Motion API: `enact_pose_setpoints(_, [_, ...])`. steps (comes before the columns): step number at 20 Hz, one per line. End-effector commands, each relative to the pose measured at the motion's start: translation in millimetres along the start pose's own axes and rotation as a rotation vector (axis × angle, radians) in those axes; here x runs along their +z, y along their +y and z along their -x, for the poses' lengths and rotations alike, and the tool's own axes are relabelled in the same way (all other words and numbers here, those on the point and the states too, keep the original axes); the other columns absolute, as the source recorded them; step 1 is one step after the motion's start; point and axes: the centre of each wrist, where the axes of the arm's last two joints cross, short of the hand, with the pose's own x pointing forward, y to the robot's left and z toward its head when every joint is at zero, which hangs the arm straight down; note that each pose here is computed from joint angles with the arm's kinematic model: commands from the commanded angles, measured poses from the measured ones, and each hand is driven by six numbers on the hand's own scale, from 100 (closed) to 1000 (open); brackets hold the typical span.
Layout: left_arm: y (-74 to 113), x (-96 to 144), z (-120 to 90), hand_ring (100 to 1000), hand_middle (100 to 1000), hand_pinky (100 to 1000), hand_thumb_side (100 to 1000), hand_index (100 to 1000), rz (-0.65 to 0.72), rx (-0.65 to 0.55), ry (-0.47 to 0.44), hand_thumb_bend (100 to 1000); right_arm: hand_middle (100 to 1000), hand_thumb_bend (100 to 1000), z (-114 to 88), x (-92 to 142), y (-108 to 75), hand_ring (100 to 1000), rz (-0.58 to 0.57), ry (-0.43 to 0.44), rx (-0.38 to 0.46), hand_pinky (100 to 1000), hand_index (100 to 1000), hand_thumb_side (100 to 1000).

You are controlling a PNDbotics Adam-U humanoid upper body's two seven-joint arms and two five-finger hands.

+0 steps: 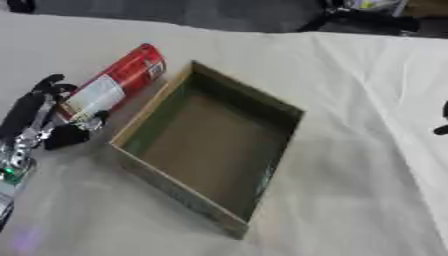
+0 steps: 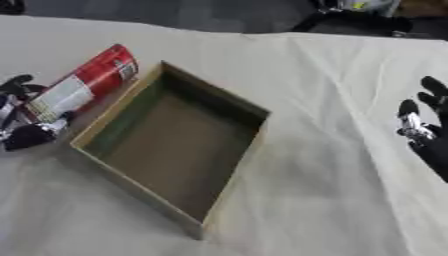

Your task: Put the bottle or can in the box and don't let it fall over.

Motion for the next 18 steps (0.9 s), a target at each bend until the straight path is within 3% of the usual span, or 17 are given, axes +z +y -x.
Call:
enact_pose_setpoints(1, [-5.9,1.3,10.6,804,985,555,455,871,0.068,0.001,0.038,370,999,100,-8.9,-3.5,-6.0,1000,0.005,-0.035,0.016,574,1000,646])
enact_pose_setpoints(10, [-11.3,0.9,15.2,754,930,474,352,821,0.172,0.051,0.076,310,996,100,-9.0,-3.3,-5.9,1000,0.007,-0.036,0.014,574,1000,646])
enact_pose_setpoints(14, [-15.2,0.6,18.7,735,917,432,254,812,0.198,0.074,0.092,238,995,100,-9.3,-3.4,-5.9,1000,0.008,-0.037,0.013,574,1000,645])
enact_pose_setpoints(18, [-16.8,0.3,20.0,705,893,387,212,789,0.201,0.100,0.099,189,994,100,-9.3,-3.2,-5.8,1000,0.009,-0.037,0.012,574,1000,646])
